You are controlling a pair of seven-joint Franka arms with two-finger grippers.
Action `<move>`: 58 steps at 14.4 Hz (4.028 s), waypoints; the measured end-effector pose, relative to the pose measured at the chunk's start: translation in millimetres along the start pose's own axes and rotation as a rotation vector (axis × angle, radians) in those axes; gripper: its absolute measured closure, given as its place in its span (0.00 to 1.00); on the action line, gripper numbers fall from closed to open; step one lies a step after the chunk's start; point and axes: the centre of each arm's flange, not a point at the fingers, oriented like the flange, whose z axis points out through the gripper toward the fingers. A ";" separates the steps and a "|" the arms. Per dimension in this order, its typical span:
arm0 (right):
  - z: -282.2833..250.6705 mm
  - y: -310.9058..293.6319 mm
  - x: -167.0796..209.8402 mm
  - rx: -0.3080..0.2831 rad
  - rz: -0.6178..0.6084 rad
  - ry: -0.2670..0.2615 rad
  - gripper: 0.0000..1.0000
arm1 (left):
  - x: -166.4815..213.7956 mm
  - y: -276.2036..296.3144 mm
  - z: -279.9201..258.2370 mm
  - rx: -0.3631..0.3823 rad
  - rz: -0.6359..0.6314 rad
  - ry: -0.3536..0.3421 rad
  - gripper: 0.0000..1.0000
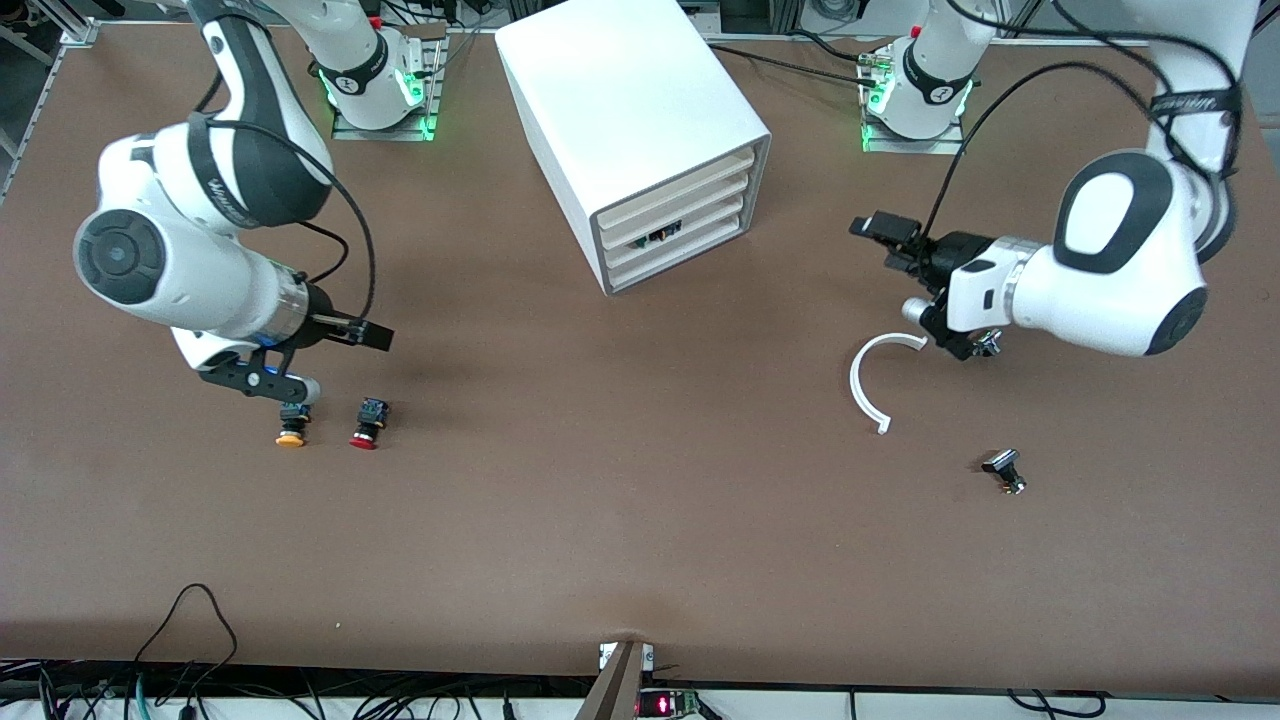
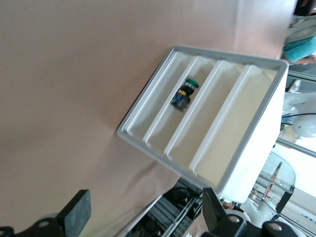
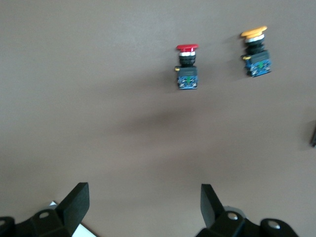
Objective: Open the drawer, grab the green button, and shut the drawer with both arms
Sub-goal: 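Grasp the drawer handle with the left gripper while the right gripper approaches, then pull the drawer open with the left gripper while the right gripper reaches in, then grasp the green button with the right gripper while the left gripper releases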
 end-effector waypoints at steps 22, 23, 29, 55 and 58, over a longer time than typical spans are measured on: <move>77.3 -112.3 -52.5 -0.024 0.291 0.005 0.00 | 16.1 -95.4 311.5 -0.583 0.270 0.195 0.44; 78.6 -118.7 -55.9 -0.017 0.309 0.013 0.00 | 13.9 -94.5 316.8 -0.583 0.264 0.188 0.44; 58.6 -163.3 -69.1 0.042 0.431 0.054 0.00 | 4.9 -88.3 339.0 -0.581 0.256 0.142 0.65; 95.6 -373.7 -174.4 0.289 0.608 0.071 0.00 | 61.9 -139.1 160.7 -0.352 0.145 0.203 0.35; 125.2 -388.7 -192.6 0.276 0.585 0.064 0.00 | 61.6 -118.7 122.4 -0.317 0.060 0.118 0.07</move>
